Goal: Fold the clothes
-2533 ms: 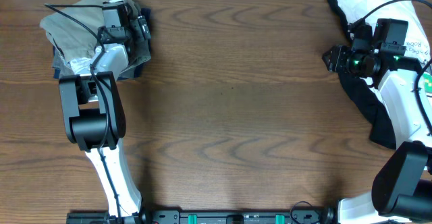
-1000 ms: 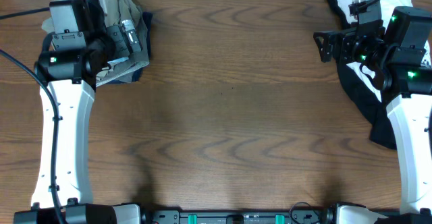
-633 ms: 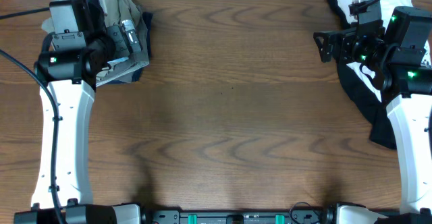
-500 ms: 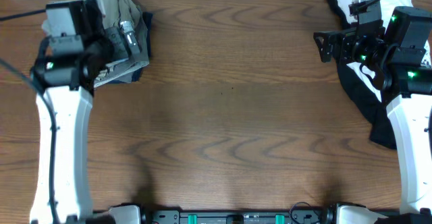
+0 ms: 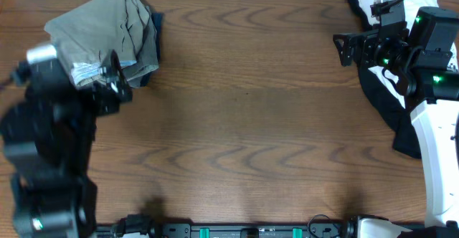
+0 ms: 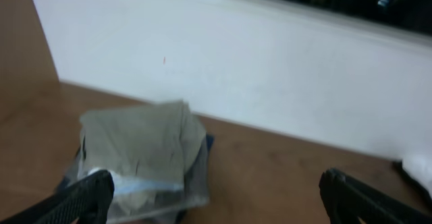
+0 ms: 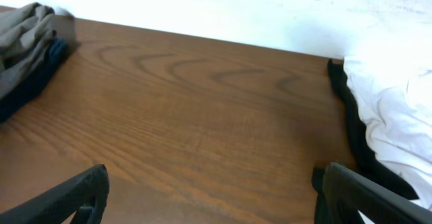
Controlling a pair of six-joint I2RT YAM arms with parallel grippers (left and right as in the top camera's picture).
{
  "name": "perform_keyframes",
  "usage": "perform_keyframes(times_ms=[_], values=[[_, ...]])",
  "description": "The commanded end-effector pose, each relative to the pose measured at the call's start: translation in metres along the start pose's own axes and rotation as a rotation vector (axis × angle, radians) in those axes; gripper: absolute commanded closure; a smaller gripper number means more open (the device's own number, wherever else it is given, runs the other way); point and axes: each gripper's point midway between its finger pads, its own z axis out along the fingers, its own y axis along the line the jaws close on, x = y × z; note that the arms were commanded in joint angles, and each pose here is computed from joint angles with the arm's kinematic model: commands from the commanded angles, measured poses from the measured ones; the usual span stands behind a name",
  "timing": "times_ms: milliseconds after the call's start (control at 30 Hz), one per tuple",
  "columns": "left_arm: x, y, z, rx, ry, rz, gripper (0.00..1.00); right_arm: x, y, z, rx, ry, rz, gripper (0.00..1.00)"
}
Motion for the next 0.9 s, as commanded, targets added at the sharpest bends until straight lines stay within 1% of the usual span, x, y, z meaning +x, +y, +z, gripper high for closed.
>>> perform_keyframes(times_ms=[0,167,333,533,667,867], values=[[0.027,0.01,-0.004,-0.013,-0.038,0.013,0.02,-0.007,0.003,-0.003,-0.003,-0.017,-0.025,0.01],[0.068,0.017,-0.018,0.013,-0.12,0.012,0.02,-0.007,0.003,-0.003,-0.003,-0.016,-0.025,0.01],[0.104,0.024,-0.023,0.035,-0.192,0.002,0.02,-0.007,0.003,-0.003,-0.003,-0.016,-0.025,0.01],[0.142,0.033,-0.013,0.055,-0.265,-0.018,0.02,-0.007,0.003,-0.003,-0.003,-0.017,-0.025,0.02],[0.166,0.038,-0.004,0.06,-0.287,-0.018,0.02,-0.007,0.003,-0.003,-0.003,-0.016,-0.025,0.01],[0.187,0.044,0.004,0.062,-0.296,-0.016,0.02,-0.007,0.003,-0.003,-0.003,-0.016,-0.025,0.01]])
